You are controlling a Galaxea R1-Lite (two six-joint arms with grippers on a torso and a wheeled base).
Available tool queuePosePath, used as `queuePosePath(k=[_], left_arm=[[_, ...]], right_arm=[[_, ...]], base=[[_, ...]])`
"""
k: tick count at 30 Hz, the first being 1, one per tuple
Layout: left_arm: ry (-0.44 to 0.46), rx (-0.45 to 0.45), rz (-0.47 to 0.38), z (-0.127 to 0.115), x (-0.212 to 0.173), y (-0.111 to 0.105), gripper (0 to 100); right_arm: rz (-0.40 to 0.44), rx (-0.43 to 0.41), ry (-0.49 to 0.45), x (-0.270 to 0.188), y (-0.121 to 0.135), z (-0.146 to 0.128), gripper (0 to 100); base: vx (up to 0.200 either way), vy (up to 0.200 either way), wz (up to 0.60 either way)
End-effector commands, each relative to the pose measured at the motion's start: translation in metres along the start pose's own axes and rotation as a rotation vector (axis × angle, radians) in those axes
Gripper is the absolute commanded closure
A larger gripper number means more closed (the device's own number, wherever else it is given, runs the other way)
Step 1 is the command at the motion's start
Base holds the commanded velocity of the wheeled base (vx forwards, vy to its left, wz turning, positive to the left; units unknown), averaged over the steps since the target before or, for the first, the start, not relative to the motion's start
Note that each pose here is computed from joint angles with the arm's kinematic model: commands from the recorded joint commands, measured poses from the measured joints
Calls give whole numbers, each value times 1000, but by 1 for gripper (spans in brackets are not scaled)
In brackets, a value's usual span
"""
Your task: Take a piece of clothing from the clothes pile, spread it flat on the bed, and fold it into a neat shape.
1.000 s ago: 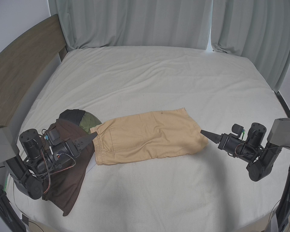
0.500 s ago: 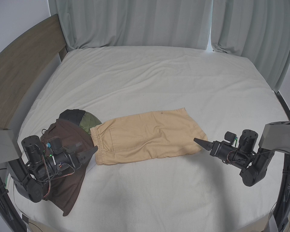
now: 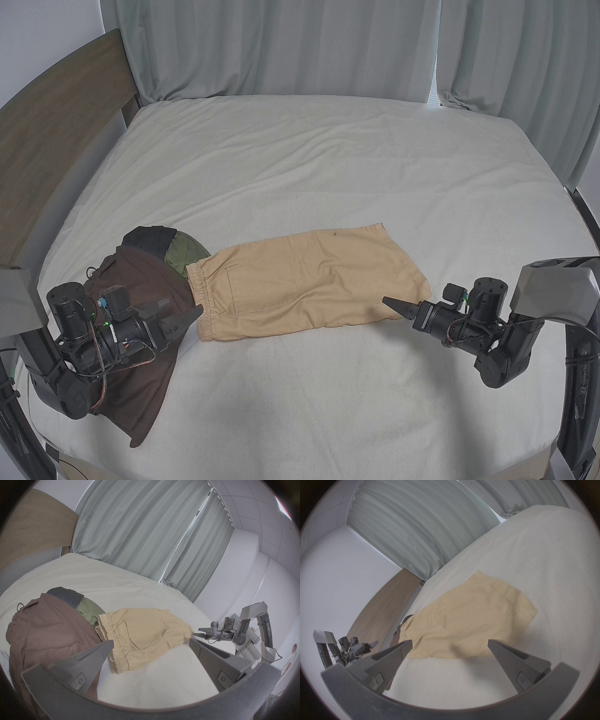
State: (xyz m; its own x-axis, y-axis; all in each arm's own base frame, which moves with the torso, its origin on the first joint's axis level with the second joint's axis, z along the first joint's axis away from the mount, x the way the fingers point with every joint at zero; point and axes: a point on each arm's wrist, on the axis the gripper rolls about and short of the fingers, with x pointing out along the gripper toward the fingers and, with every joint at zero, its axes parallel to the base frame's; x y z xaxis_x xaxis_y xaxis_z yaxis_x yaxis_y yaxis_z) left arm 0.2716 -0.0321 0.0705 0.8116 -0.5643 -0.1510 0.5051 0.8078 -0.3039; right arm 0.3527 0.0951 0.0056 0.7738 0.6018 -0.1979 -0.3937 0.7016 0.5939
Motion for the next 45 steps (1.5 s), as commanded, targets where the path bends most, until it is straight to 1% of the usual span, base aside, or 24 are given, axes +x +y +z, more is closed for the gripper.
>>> queuePosePath(k=[1, 2, 8, 16, 18, 23, 26, 30, 35, 41, 45], left_arm=[[3, -4, 2, -1, 0, 1, 0], [6, -5, 2, -2, 0, 1, 0], [4, -17, 4, -1, 0, 1, 0], [12, -23, 8, -3, 0, 3, 0], [12, -23, 8, -3, 0, 3, 0], [20, -26, 10, -6, 1, 5, 0], [26, -29, 12, -7, 2, 6, 0], [29, -32, 12, -8, 2, 6, 0], [31, -32, 11, -9, 1, 6, 0], [31, -32, 11, -9, 1, 6, 0], [30, -31, 11, -8, 1, 5, 0]], right_arm=[[-15, 17, 34, 7, -8, -12, 0], [-27, 27, 50, 6, -9, -13, 0], [-38, 37, 76, 13, -15, -24, 0], [-50, 44, 86, 27, -23, -30, 0], [-54, 62, 85, 32, -25, -30, 0], [-30, 75, 92, 44, -21, -35, 0], [-13, 68, 88, 51, -18, -36, 0], [5, 87, 72, 64, -11, -37, 0], [27, 79, 61, 74, -9, -39, 0], [27, 77, 58, 80, -12, -44, 0], [18, 69, 34, 86, -13, -43, 0]], base=[[0, 0, 0], [0, 0, 0], [0, 0, 0], [0, 0, 0], [0, 0, 0], [0, 0, 0], [0, 0, 0], [0, 0, 0], [0, 0, 0], [0, 0, 0], [0, 0, 0]])
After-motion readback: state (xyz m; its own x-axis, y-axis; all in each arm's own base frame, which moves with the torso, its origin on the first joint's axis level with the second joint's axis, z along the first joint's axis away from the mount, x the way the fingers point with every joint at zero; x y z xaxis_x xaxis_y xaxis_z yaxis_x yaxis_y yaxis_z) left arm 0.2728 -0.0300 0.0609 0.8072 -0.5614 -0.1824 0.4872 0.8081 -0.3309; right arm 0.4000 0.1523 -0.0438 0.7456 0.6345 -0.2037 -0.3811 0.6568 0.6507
